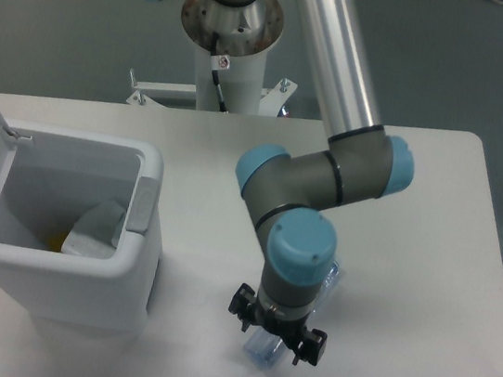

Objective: Place the trash in the trash can
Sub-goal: 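Move the gripper back down over the clear water bottle, then close the gripper around the middle of the water bottle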

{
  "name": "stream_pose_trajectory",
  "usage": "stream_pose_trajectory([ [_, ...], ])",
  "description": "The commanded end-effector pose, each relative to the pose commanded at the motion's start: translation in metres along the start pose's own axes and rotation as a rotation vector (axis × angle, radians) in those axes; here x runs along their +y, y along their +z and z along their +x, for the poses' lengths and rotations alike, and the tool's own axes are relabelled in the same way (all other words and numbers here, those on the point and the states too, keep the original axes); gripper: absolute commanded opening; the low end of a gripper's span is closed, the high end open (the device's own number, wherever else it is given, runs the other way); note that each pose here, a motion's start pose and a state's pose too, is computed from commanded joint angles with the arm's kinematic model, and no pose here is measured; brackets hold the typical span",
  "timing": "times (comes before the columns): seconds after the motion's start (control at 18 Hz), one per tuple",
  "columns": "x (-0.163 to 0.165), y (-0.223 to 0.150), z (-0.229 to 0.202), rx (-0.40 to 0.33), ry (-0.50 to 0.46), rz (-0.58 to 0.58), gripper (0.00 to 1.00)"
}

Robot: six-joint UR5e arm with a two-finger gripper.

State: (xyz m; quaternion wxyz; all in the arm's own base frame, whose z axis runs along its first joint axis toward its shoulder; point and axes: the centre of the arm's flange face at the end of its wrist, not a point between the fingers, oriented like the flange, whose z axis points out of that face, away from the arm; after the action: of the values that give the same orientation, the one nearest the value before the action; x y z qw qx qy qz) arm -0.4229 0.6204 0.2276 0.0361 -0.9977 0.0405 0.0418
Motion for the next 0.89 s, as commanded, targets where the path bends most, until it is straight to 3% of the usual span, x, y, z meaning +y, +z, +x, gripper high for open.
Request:
stream_pose_trajectory([
  [0.44,-0.004,0.023,0.007,-0.010,0.016,-0.056,1.00],
  [0.89,-0.005,0.022,0.009,-0.007,0.021,-0.056,0.70],
])
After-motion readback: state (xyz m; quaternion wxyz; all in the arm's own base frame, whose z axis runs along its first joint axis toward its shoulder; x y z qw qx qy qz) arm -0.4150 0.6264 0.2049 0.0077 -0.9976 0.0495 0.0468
